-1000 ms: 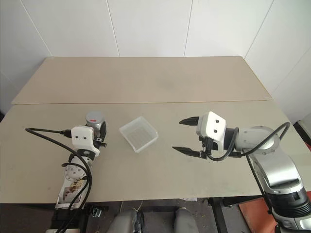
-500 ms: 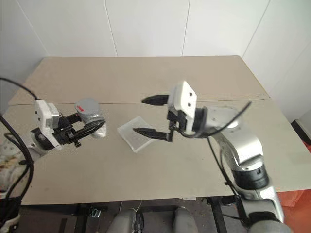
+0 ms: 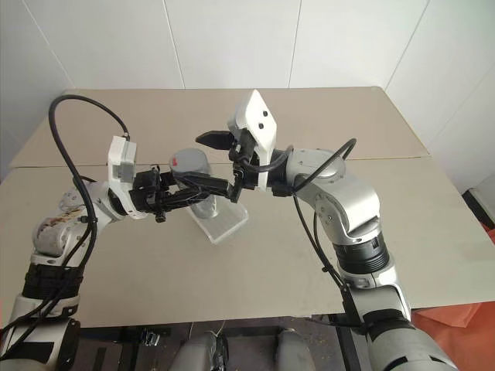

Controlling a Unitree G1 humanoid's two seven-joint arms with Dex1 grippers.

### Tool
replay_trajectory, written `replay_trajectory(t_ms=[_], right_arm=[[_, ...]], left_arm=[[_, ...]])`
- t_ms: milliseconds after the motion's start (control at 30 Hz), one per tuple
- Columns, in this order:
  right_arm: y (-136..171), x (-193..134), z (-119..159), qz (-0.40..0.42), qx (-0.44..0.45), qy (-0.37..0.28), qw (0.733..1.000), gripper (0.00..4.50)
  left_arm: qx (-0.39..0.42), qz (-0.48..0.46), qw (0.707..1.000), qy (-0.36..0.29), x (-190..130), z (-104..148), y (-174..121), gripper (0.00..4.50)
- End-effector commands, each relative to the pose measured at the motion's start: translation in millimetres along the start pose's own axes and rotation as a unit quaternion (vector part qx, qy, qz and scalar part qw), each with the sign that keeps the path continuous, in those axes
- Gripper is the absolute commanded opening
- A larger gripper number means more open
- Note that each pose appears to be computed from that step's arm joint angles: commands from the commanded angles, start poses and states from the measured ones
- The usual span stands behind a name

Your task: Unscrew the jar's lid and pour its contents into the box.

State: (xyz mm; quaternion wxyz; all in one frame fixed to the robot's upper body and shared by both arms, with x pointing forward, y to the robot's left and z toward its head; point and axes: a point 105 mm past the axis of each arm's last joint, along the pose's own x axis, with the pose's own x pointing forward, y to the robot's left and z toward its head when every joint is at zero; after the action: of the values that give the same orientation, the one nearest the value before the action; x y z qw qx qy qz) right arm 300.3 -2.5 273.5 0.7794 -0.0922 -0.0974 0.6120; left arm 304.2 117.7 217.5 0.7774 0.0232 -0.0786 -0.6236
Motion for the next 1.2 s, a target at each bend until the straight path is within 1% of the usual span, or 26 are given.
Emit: replay_trajectory(t_ms=[33,167,267,333,400,433,500,567,633,733,767,800,867,967,1033,1067,1133,1167,1200], right_arm=[[-0.2,2.3,12.4,-0.001,-0.020,-0.010,1.000,4.50],[0.3,1.9,14.6,0.006,-0.013,-0.015,1.000,4.50],[3.3,1.9,13.1,0.027,-0.005,-0.009,1.000,3.93],[4.4,1.9,11.8,0.038,0.000,-0.006,0.999,3.22],[4.9,2.3,8.7,0.054,0.005,-0.001,0.999,2.76],[5.5,2.6,8.2,0.065,0.007,-0.002,0.998,2.76],[5.2,3.8,8.9,0.080,0.010,-0.008,0.997,2.76],[9.1,4.4,13.7,0.133,0.000,-0.034,0.991,2.76],[16.8,-0.2,20.0,0.220,-0.016,-0.069,0.973,2.76],[23.7,-10.4,22.9,0.346,-0.027,-0.094,0.933,2.76],[23.9,-10.1,23.2,0.373,-0.023,-0.095,0.923,2.76],[22.3,-7.4,22.6,0.384,-0.024,-0.090,0.918,2.76],[18.0,0.8,18.2,0.386,-0.034,-0.073,0.919,2.76],[10.6,9.0,12.1,0.371,-0.048,-0.062,0.925,2.76],[4.9,9.4,10.6,0.351,-0.053,-0.065,0.932,3.49],[1.4,9.3,10.1,0.332,-0.054,-0.068,0.939,3.64],[-3.8,5.0,11.6,0.295,-0.060,-0.080,0.950,4.29],[-5.5,2.0,12.7,0.278,-0.064,-0.087,0.954,4.48],[-7.1,-0.9,14.0,0.258,-0.068,-0.092,0.959,4.48]], left_arm=[[0.029,-0.021,0.999,-0.002,2.9,8.1,-2.5,1.93],[0.032,-0.025,0.999,0.001,2.1,6.1,-3.0,1.93],[0.042,-0.026,0.999,0.000,1.8,7.8,-1.7,1.93],[0.048,-0.026,0.999,0.000,1.8,9.1,-0.7,1.93],[0.056,-0.032,0.998,-0.004,2.6,12.4,0.1,1.93],[0.059,-0.035,0.998,-0.006,3.1,14.3,0.5,1.93],[0.062,-0.044,0.997,-0.009,4.2,17.2,0.7,1.93],[0.065,-0.067,0.996,-0.013,5.1,20.5,-2.7,1.93],[0.062,-0.101,0.993,-0.019,5.9,23.8,-9.2,1.93],[0.038,-0.145,0.988,-0.027,8.8,26.5,-18.8,1.93],[0.035,-0.160,0.986,-0.023,10.1,24.9,-23.0,1.93],[0.038,-0.172,0.984,-0.016,11.0,22.0,-26.7,1.93],[0.044,-0.183,0.982,-0.006,11.9,17.5,-30.6,1.93],[0.041,-0.175,0.984,-0.011,13.1,17.9,-29.3,1.93],[0.041,-0.166,0.985,-0.013,12.7,18.1,-27.9,1.93],[0.042,-0.160,0.986,-0.011,11.4,17.5,-27.0,1.93],[0.043,-0.145,0.989,-0.007,7.6,16.1,-23.1,1.93],[0.042,-0.137,0.990,-0.005,5.7,15.4,-21.0,1.93],[0.041,-0.129,0.991,-0.005,4.0,15.0,-19.2,1.93]])
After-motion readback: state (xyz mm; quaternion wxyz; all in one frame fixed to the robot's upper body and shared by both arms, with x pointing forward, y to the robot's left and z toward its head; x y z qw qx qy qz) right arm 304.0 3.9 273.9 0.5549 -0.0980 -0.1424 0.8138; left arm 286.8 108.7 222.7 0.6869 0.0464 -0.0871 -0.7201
